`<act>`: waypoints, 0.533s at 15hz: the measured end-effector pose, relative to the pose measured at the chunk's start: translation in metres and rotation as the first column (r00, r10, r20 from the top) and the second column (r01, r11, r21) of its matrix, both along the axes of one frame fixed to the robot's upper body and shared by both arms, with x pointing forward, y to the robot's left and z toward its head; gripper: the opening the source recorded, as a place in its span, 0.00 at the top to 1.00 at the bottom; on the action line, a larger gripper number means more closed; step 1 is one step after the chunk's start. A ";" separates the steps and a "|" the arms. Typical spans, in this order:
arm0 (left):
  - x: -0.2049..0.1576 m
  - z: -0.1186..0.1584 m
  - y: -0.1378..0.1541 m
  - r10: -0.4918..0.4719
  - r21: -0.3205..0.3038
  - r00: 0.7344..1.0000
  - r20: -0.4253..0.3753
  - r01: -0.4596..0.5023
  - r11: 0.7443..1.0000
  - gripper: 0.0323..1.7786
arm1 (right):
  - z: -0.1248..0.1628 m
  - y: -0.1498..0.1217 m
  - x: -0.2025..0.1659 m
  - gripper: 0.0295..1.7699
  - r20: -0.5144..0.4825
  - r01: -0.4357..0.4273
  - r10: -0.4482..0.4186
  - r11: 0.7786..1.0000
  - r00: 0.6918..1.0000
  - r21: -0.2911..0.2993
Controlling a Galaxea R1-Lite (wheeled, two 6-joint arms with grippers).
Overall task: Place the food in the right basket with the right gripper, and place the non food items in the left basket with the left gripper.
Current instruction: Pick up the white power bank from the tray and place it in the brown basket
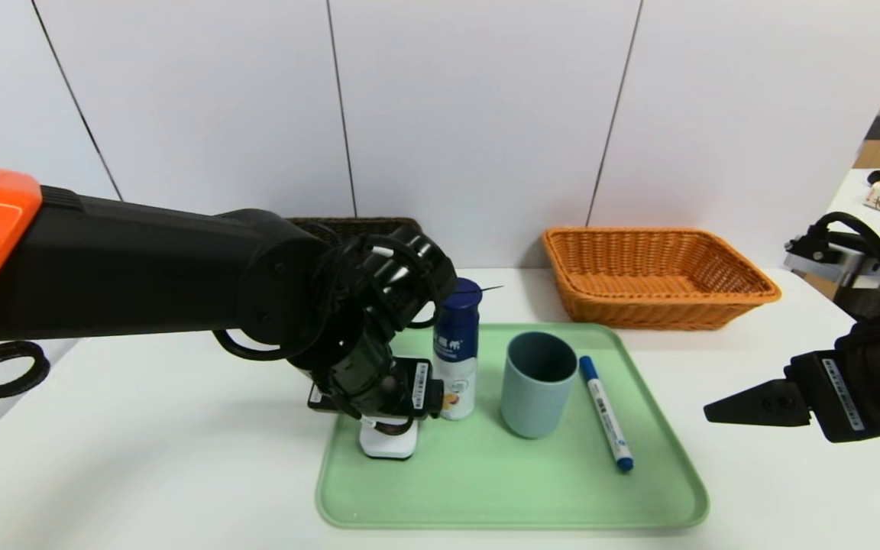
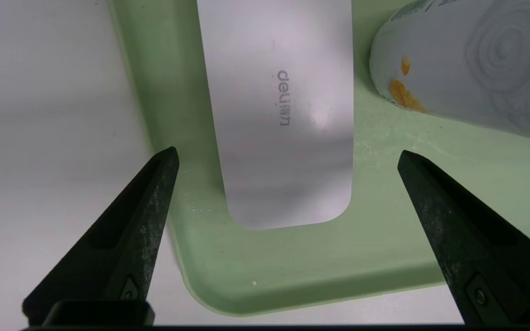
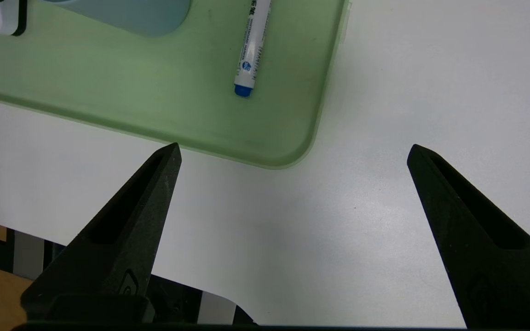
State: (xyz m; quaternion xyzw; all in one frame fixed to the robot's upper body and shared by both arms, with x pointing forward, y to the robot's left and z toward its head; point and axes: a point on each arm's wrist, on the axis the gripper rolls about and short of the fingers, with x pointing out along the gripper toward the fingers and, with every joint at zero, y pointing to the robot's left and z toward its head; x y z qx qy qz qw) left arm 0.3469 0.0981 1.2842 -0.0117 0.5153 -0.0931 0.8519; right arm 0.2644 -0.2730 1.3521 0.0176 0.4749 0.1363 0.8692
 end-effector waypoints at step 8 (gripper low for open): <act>0.008 -0.017 -0.007 0.007 0.034 1.000 -0.019 -0.007 0.999 0.05 | 0.001 -0.001 -0.002 0.04 0.006 0.000 0.000 1.000 1.000 0.001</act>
